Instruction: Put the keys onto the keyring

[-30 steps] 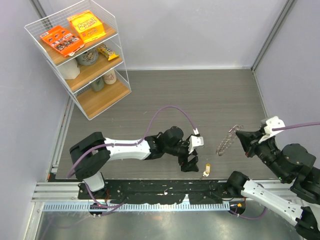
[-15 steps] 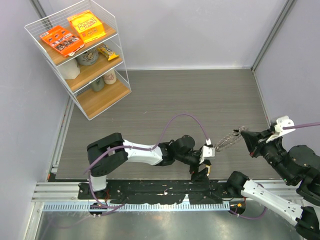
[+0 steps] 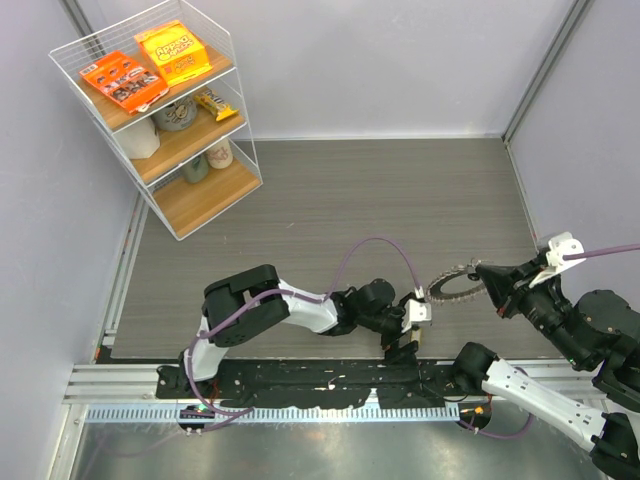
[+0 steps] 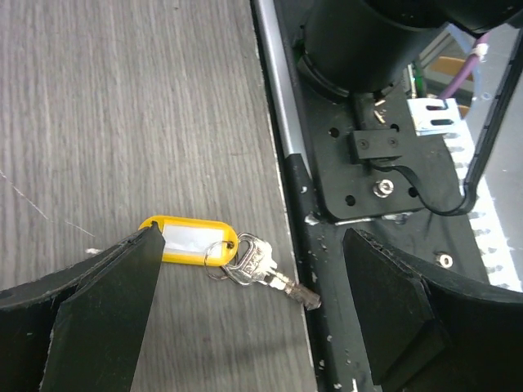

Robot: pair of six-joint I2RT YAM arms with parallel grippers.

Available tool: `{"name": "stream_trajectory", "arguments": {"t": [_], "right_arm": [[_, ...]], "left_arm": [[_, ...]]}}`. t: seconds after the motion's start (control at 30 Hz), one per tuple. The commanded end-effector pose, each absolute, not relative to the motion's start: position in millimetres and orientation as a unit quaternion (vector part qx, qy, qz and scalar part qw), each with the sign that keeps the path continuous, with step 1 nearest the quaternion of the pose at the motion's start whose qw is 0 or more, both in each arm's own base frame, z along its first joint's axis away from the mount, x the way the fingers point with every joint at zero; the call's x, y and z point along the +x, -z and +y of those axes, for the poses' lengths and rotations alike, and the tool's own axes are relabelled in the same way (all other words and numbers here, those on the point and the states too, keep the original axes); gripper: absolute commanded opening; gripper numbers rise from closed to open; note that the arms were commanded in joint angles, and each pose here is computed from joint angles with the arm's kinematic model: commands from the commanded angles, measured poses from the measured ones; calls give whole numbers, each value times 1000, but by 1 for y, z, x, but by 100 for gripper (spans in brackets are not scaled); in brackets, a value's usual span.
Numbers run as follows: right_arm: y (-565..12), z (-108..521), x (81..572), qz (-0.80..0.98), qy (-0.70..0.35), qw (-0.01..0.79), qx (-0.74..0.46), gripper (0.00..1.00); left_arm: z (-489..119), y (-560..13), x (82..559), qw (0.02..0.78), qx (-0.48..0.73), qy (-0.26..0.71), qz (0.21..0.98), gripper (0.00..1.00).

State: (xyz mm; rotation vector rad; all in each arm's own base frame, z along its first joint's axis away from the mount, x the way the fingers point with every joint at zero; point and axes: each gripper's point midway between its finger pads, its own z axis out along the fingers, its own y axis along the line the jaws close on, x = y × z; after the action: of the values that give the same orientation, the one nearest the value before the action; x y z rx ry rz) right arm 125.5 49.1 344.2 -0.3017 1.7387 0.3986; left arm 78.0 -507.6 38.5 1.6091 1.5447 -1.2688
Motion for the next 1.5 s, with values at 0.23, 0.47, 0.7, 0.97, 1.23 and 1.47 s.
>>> {"name": "stream_trajectory", "arguments": {"t": [0.23, 0.47, 0.7, 0.97, 1.23, 1.47], "right_arm": [[-355, 64, 128, 741, -196, 626, -144, 6], [-353, 65, 126, 738, -203, 626, -147, 6], [-352, 64, 125, 735, -205, 628, -151, 6], [-350, 69, 127, 731, -204, 631, -160, 6], [-347, 74, 130, 732, -201, 629, -169, 5], [-346, 82, 135, 732, -201, 626, -181, 6]], "left_arm": [[-518, -15, 112, 356, 592, 428, 583, 95], [-499, 23, 142, 378, 571, 355, 636, 61], [-476, 37, 170, 406, 542, 285, 679, 0], [-418, 30, 197, 445, 450, 204, 747, 0], [-337, 22, 197, 460, 338, 149, 807, 0], [-330, -70, 171, 510, 324, 227, 764, 0]]}}
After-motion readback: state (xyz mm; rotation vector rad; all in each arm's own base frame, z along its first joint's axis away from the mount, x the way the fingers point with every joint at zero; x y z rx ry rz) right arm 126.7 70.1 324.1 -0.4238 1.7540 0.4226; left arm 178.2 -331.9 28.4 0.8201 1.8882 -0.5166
